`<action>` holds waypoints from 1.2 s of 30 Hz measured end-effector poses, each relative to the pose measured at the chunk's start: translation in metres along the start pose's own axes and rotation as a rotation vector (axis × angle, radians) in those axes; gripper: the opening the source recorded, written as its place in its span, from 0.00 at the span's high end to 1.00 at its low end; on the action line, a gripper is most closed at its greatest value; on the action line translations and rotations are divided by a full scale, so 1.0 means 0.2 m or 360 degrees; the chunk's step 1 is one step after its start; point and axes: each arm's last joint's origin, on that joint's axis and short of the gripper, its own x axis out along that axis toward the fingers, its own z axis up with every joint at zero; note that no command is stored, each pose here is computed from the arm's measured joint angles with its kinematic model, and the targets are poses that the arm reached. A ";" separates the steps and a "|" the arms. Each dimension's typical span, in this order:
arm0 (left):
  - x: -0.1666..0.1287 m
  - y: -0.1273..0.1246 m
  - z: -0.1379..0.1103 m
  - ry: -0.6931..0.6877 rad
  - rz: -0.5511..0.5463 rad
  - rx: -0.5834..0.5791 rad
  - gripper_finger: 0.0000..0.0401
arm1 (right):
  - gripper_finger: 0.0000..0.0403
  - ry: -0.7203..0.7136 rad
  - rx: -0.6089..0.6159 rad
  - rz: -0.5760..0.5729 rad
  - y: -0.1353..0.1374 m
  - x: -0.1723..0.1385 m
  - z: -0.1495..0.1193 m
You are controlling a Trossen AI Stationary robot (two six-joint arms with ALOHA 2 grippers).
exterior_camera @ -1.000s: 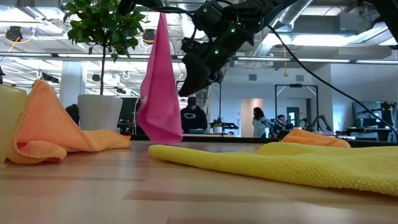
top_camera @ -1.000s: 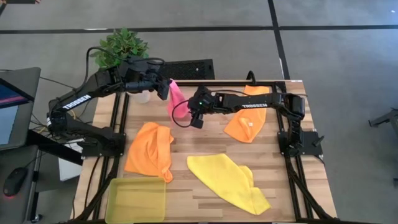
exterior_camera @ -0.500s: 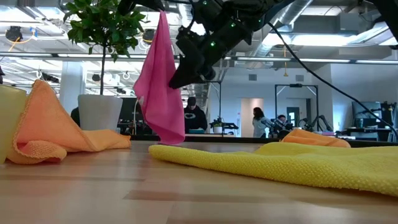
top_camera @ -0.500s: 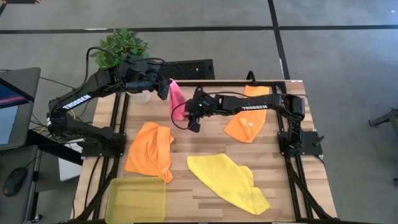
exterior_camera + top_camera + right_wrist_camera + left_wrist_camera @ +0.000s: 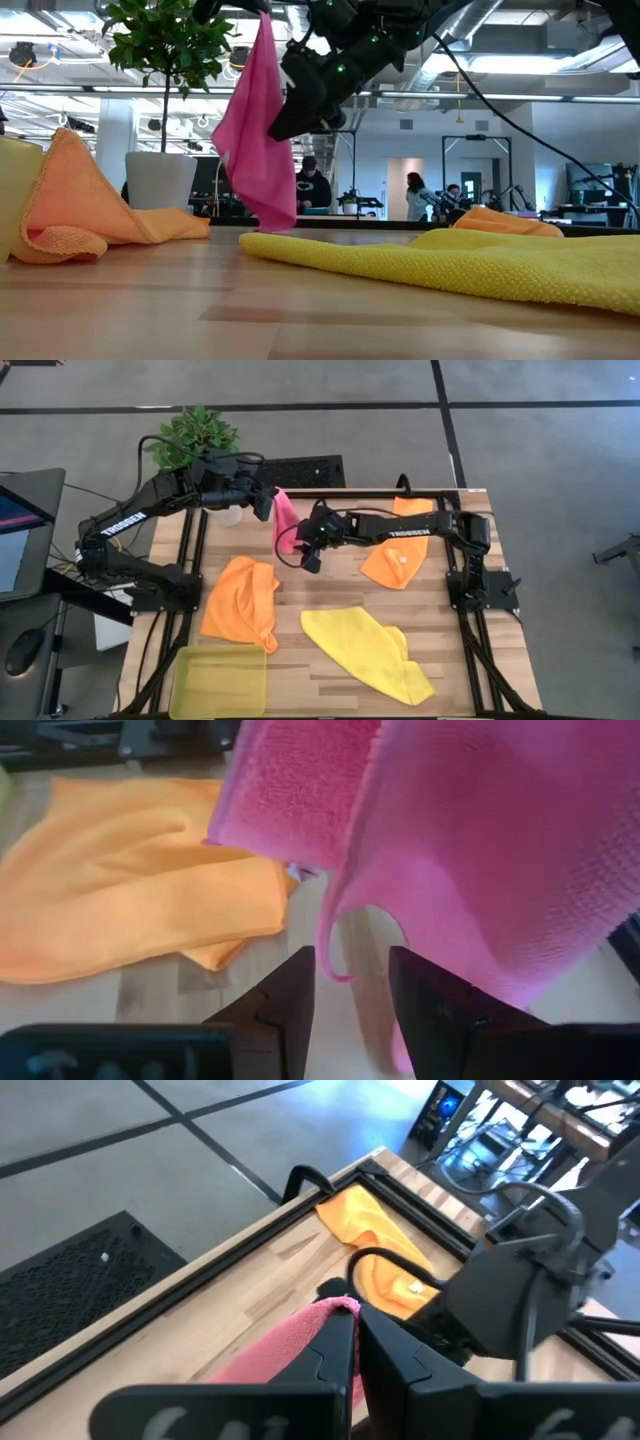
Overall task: Fold microfiber towels
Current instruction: Fold the pink microfiber towel
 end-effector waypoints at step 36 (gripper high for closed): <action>0.00 0.00 0.00 0.0009 0.0004 -0.0003 1.00 | 0.93 -0.0093 0.0015 0.0031 0.00 0.17 -0.06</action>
